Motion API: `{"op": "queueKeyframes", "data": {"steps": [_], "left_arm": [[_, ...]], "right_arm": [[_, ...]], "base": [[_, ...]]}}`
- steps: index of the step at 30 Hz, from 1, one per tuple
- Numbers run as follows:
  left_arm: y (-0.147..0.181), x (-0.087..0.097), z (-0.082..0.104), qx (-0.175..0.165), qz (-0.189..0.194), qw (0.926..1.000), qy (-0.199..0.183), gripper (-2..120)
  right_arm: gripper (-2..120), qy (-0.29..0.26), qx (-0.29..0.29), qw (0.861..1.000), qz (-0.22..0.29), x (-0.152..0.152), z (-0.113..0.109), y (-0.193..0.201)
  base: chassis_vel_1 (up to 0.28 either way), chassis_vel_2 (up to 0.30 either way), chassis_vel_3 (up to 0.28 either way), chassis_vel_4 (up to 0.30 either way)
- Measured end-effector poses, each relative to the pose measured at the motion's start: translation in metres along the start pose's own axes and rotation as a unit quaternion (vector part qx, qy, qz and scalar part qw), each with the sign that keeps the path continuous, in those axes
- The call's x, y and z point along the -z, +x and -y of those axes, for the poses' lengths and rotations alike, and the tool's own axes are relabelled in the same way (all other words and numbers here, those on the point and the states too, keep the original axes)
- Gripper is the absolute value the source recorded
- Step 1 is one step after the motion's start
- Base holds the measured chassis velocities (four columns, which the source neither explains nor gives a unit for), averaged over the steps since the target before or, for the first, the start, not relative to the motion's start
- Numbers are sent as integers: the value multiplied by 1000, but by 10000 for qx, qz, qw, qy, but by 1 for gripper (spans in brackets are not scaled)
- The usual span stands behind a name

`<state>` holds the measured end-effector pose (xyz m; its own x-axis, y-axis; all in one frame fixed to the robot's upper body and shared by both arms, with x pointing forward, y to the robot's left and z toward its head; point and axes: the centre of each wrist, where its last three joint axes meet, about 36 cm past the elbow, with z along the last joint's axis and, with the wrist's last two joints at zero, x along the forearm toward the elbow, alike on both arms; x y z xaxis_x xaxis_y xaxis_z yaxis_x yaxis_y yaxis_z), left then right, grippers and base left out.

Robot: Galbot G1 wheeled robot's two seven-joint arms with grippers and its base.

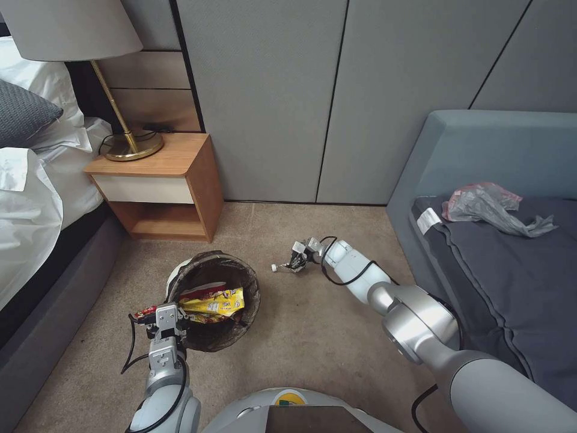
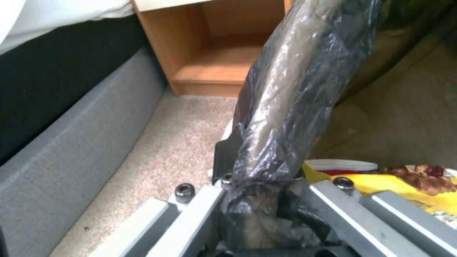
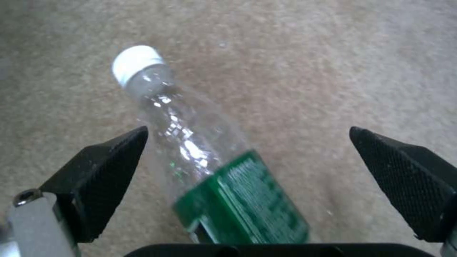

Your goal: Pick up the trash bin, then pick up the garbage from the floor and place it into the trash bin.

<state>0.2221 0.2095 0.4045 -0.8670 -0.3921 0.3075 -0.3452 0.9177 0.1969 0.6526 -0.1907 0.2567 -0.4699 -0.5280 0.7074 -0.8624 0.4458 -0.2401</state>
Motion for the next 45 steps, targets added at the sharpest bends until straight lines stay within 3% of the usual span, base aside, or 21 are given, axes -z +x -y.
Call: {"op": "queueKeyframes", "data": {"steps": [14,26,34,38,45], "left_arm": [[3,0,1,53,13,10000,29,0],[1,-1,2,58,18,10000,24,0],[0,-3,2,29,-5,10000,8,0],[0,-3,2,27,-11,10000,0,0],[-1,-4,2,18,-27,10000,-2,0]], "right_arm": [[98,161,281,9990,-314,-12,-29,-15],[56,-37,255,9988,-415,-25,-41,-18],[38,-60,202,9990,-405,-29,-38,-14],[30,-74,165,9992,-362,-28,-39,-15],[29,-176,-151,9997,-56,-21,-48,-19]], "base": [[0,0,0,0],[0,0,0,0],[0,0,0,0],[0,0,0,0],[0,0,0,0]]}}
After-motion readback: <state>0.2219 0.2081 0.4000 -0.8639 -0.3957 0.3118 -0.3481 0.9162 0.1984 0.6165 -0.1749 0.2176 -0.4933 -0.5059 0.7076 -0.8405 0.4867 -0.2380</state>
